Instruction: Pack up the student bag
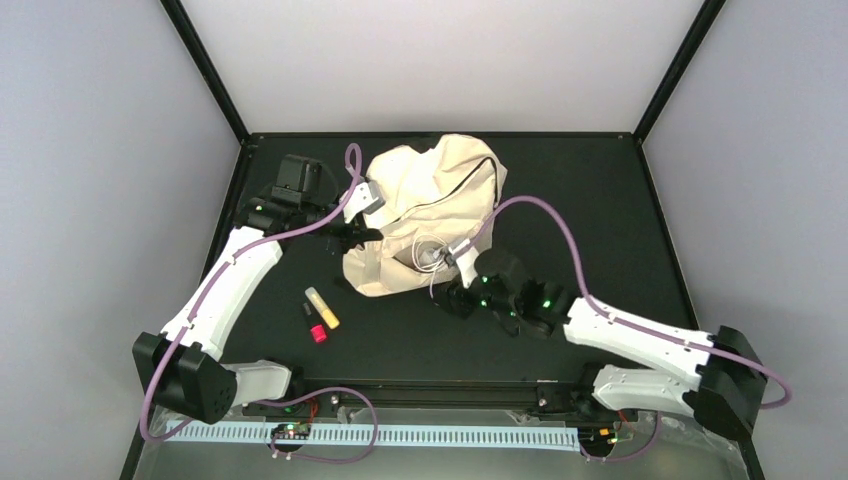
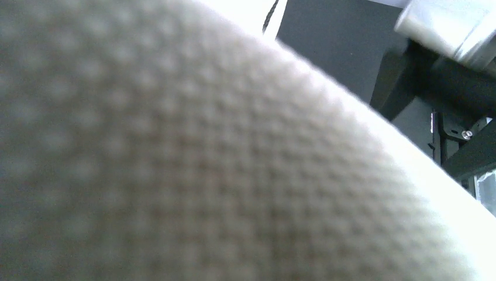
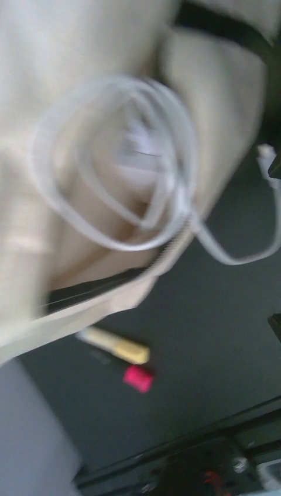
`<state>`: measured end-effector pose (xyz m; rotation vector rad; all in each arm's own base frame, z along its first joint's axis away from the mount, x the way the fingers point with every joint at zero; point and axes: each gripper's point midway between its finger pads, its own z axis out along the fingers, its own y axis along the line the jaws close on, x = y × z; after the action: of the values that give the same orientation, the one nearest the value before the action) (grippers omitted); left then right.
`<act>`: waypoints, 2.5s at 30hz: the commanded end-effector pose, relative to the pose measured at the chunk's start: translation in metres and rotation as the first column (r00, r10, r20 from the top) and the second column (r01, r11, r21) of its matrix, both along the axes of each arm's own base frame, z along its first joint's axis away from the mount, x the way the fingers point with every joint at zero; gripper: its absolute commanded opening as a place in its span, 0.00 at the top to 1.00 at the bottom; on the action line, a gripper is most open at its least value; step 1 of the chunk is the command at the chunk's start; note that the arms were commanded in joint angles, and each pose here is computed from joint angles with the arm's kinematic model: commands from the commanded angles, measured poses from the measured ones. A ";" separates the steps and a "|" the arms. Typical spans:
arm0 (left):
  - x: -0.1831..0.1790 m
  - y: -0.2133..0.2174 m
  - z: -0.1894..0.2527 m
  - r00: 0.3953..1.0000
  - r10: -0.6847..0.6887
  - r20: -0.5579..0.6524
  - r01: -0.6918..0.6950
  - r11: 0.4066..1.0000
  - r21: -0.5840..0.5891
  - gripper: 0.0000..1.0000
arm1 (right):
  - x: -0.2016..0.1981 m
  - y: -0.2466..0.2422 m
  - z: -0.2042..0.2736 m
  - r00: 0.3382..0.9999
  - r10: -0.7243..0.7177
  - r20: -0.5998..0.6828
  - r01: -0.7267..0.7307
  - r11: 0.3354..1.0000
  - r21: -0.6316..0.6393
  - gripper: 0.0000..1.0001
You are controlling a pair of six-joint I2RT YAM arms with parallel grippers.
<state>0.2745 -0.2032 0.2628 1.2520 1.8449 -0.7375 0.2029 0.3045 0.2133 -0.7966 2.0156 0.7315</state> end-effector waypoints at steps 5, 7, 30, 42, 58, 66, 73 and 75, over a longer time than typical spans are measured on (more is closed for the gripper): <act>-0.001 -0.010 0.037 0.993 -0.048 0.106 0.056 0.995 -0.079 0.98 | -0.013 0.028 -0.030 0.997 0.043 0.057 -0.050 0.991 0.122 0.44; -0.001 -0.009 0.038 0.993 -0.045 0.111 0.053 0.996 -0.077 0.98 | -0.010 0.031 -0.041 0.998 0.036 0.050 -0.041 0.994 0.098 0.48; -0.001 -0.009 0.036 0.990 -0.060 0.129 0.069 0.996 -0.064 0.98 | -0.017 0.034 0.049 0.972 0.121 0.199 -0.153 0.976 0.153 0.99; -0.007 -0.007 0.035 0.986 -0.065 0.151 0.075 0.995 -0.058 0.98 | 0.052 0.069 0.044 0.926 0.172 0.336 -0.152 0.985 -0.084 0.99; -0.010 -0.008 0.050 0.984 -0.077 0.163 0.090 0.993 -0.073 0.98 | 0.040 0.047 -0.103 0.947 0.322 0.000 -0.301 0.884 -0.357 0.99; -0.004 -0.008 0.042 0.987 -0.063 0.148 0.073 0.995 -0.066 0.98 | 0.035 0.030 -0.068 0.954 0.295 0.053 -0.257 0.896 -0.362 0.72; -0.003 -0.008 0.039 0.987 -0.062 0.146 0.071 0.995 -0.063 0.98 | 0.018 0.029 0.036 0.938 0.300 0.176 -0.269 0.946 -0.181 0.45; -0.003 -0.008 0.039 0.988 -0.061 0.144 0.070 0.996 -0.061 0.99 | 0.015 0.027 0.050 0.939 0.291 0.186 -0.264 0.952 -0.154 0.43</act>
<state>0.2667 -0.2065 0.2657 1.2854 1.8127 -0.7575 0.2303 0.3350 0.2282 -1.2295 1.8302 0.5793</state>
